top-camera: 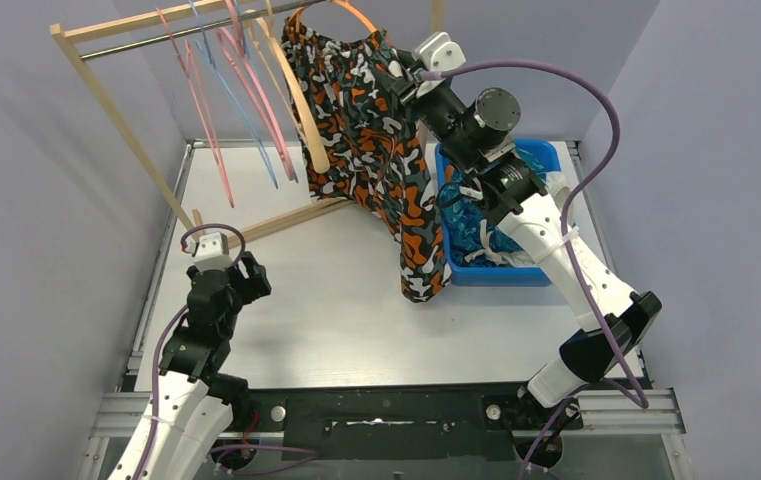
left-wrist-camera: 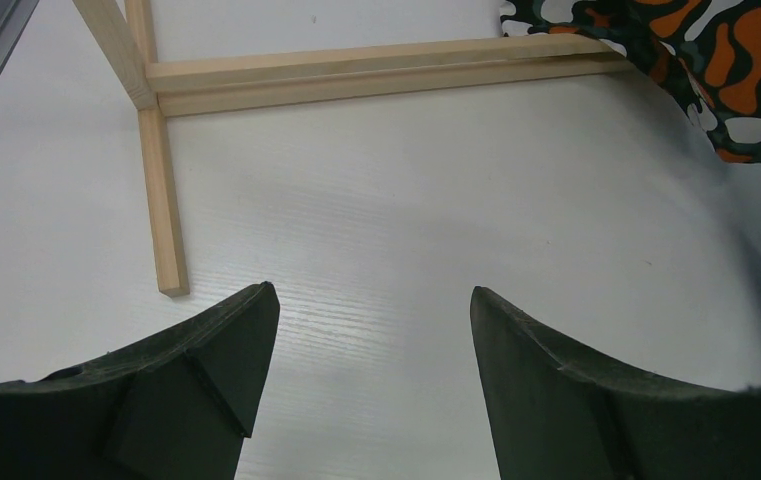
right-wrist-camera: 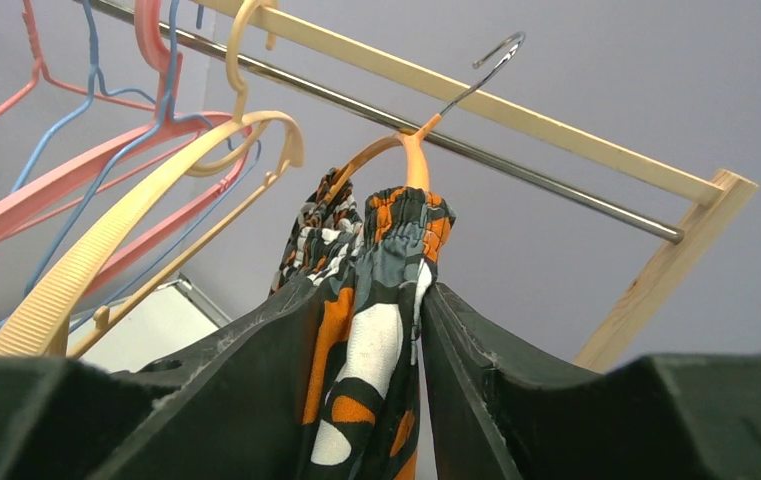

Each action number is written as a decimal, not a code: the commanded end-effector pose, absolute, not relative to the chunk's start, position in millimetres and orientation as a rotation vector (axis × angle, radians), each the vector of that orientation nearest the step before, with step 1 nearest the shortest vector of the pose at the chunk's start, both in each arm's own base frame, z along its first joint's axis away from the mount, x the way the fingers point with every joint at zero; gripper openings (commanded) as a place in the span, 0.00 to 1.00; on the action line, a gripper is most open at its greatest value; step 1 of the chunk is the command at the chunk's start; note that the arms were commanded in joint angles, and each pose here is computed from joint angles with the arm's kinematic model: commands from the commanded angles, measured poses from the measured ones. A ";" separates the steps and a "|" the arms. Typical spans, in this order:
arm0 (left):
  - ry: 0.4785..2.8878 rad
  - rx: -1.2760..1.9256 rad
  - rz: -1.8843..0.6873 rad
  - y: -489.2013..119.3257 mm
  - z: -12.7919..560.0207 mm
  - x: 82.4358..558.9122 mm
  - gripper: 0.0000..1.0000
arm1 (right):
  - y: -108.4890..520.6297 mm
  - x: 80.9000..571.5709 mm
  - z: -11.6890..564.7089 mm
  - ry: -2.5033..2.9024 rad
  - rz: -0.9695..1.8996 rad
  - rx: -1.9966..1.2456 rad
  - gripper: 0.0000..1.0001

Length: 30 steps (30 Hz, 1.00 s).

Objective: Remove the shorts from the hanger
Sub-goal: Pick up the hanger from the clothes rod.

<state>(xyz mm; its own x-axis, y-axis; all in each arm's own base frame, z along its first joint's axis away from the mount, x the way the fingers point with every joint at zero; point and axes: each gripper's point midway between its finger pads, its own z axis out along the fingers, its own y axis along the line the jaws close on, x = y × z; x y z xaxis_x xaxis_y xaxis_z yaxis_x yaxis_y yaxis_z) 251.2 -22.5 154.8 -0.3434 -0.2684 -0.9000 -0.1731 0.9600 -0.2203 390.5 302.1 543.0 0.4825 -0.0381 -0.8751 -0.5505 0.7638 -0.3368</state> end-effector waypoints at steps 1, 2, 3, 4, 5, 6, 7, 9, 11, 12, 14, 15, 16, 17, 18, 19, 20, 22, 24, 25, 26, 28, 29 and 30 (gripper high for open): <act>1.845 -0.332 -0.141 -24.7 184.0 260.2 0.70 | 264.3 337.3 641.7 0.754 0.337 -0.504 0.00; 1.846 -0.332 -0.141 -24.8 183.7 260.3 0.70 | 263.4 336.2 642.4 0.754 0.337 -0.503 0.00; 1.845 -0.332 -0.140 -24.7 184.1 260.5 0.70 | 263.4 336.6 640.2 0.760 0.336 -0.506 0.00; 1.844 -0.332 -0.141 -24.7 184.4 260.3 0.70 | 264.8 337.8 633.4 0.774 0.335 -0.515 0.00; 1.845 -0.333 -0.140 -24.5 183.8 260.1 0.70 | 264.9 337.2 629.3 0.779 0.333 -0.517 0.00; 1.844 -0.334 -0.139 -24.2 184.0 260.1 0.70 | 265.7 337.6 623.1 0.789 0.332 -0.520 0.00; 1.842 -0.333 -0.140 -24.3 184.7 259.9 0.70 | 265.3 338.2 618.0 0.798 0.329 -0.519 0.00; 1.842 -0.333 -0.140 -24.4 184.8 260.1 0.70 | 263.7 337.4 613.2 0.808 0.328 -0.515 0.00; 1.844 -0.334 -0.139 -24.2 184.1 260.1 0.70 | 262.6 333.1 611.4 0.811 0.335 -0.516 0.00; 1.844 -0.332 -0.141 -24.6 184.1 260.0 0.70 | 262.0 330.3 610.7 0.808 0.337 -0.516 0.00; 1.842 -0.334 -0.139 -24.2 184.5 260.0 0.70 | 259.6 325.4 609.6 0.807 0.332 -0.515 0.00; 1.841 -0.335 -0.138 -23.9 184.6 260.1 0.70 | 258.9 322.9 608.4 0.808 0.332 -0.516 0.00; 1.843 -0.333 -0.139 -24.4 184.2 260.1 0.70 | 258.2 320.9 606.2 0.813 0.332 -0.517 0.00; 1.843 -0.333 -0.141 -24.6 184.3 260.1 0.70 | 256.8 319.5 603.5 0.819 0.331 -0.518 0.00; 1.844 -0.333 -0.141 -24.6 184.2 260.3 0.70 | 256.4 317.6 600.4 0.826 0.335 -0.519 0.00; 1.845 -0.332 -0.141 -24.7 183.9 260.3 0.70 | 255.9 316.7 595.2 0.838 0.340 -0.521 0.00; 1.846 -0.331 -0.141 -25.0 183.6 260.4 0.70 | 255.4 314.9 589.0 0.855 0.349 -0.525 0.00; 1.845 -0.332 -0.142 -24.9 184.1 260.1 0.70 | 256.0 313.0 566.3 0.912 0.372 -0.541 0.00; 1.842 -0.332 -0.142 -24.7 184.6 259.8 0.70 | 252.3 308.0 538.3 0.978 0.400 -0.546 0.00; 1.840 -0.332 -0.144 -24.7 185.2 259.6 0.70 | 250.1 305.6 523.1 1.016 0.422 -0.537 0.00; 1.838 -0.331 -0.146 -24.9 185.5 259.6 0.70 | 249.6 303.2 503.0 1.061 0.453 -0.530 0.00; 1.840 -0.321 -0.152 -26.7 185.3 259.5 0.70 | 251.9 296.6 453.7 1.148 0.507 -0.551 0.00; 1.840 -0.316 -0.157 -27.7 185.6 259.7 0.70 | 253.2 292.2 431.2 1.190 0.536 -0.559 0.00; 1.842 -0.313 -0.161 -28.5 185.4 259.8 0.70 | 253.3 286.2 412.1 1.227 0.571 -0.560 0.00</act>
